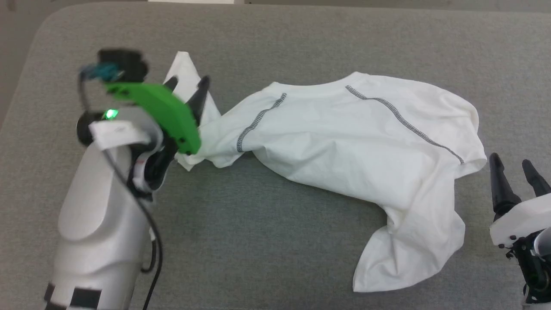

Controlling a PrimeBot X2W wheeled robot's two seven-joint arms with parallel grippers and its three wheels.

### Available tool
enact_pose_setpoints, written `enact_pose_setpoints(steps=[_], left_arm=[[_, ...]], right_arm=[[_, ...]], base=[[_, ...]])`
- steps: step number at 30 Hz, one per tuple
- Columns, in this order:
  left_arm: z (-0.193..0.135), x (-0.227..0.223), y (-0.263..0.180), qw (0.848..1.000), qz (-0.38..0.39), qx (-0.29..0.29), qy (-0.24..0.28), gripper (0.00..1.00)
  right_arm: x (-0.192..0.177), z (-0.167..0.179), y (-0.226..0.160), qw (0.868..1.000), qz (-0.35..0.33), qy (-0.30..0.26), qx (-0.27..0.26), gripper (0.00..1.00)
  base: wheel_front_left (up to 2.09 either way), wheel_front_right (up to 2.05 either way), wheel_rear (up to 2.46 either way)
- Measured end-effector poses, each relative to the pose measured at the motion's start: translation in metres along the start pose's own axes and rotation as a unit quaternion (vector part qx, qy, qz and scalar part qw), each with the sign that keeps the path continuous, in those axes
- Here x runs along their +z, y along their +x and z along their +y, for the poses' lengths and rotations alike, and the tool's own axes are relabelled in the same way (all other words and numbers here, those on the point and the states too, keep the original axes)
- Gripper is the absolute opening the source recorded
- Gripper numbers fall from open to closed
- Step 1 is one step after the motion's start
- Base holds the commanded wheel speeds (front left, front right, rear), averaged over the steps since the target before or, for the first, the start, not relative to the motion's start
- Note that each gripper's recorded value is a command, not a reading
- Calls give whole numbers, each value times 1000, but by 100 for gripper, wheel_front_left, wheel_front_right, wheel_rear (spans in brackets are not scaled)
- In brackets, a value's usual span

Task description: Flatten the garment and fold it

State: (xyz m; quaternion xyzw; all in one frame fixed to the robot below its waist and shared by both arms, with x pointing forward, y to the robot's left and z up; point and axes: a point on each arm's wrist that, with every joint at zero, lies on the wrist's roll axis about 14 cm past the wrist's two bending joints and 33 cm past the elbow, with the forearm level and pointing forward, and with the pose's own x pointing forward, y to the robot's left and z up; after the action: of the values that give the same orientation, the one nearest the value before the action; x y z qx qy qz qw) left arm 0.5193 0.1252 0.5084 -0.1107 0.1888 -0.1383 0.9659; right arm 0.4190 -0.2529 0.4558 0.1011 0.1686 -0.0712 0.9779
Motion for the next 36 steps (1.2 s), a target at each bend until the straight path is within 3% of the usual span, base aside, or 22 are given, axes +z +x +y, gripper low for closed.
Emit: enact_pose_setpoints(steps=[5, 10, 18, 21, 22, 23, 24, 31, 35, 36], left_arm=[[-38, -17, 27, 989, 81, -52, 113, 100], [-38, -59, 48, 965, 181, -58, 181, 100], [-5, -105, 66, 939, 275, -16, 206, 100], [-3, -112, 70, 937, 287, -16, 199, 100], [-2, -113, 71, 936, 293, -15, 197, 43], [-2, -114, 71, 935, 296, -14, 193, 7], [-2, -114, 71, 935, 298, -15, 190, 0], [-14, -112, 70, 946, 286, -37, 150, 0], [-21, -104, 68, 956, 268, -49, 108, 0], [-22, -97, 68, 961, 258, -53, 88, 0]], right_arm=[[-8, -9, 0, 1000, 11, 3, -12, 100], [-18, -25, -2, 999, 21, 6, -34, 100], [-33, -43, -4, 997, 36, 8, -61, 100], [-37, -47, -4, 997, 42, 8, -66, 100], [-38, -47, -4, 997, 44, 7, -67, 100], [-39, -47, -3, 997, 44, 7, -68, 100], [-39, -47, -3, 997, 44, 7, -67, 100], [-33, -36, 5, 998, 39, -4, -52, 100], [-4, -14, 17, 999, 13, -31, -25, 100], [25, 10, 31, 998, -5, -69, 11, 100]], base=[[0, 0, 0], [0, 0, 0], [0, 0, 0], [0, 0, 0], [0, 0, 0], [0, 0, 0], [0, 0, 0], [0, 0, 0], [0, 0, 0], [0, 0, 0]])
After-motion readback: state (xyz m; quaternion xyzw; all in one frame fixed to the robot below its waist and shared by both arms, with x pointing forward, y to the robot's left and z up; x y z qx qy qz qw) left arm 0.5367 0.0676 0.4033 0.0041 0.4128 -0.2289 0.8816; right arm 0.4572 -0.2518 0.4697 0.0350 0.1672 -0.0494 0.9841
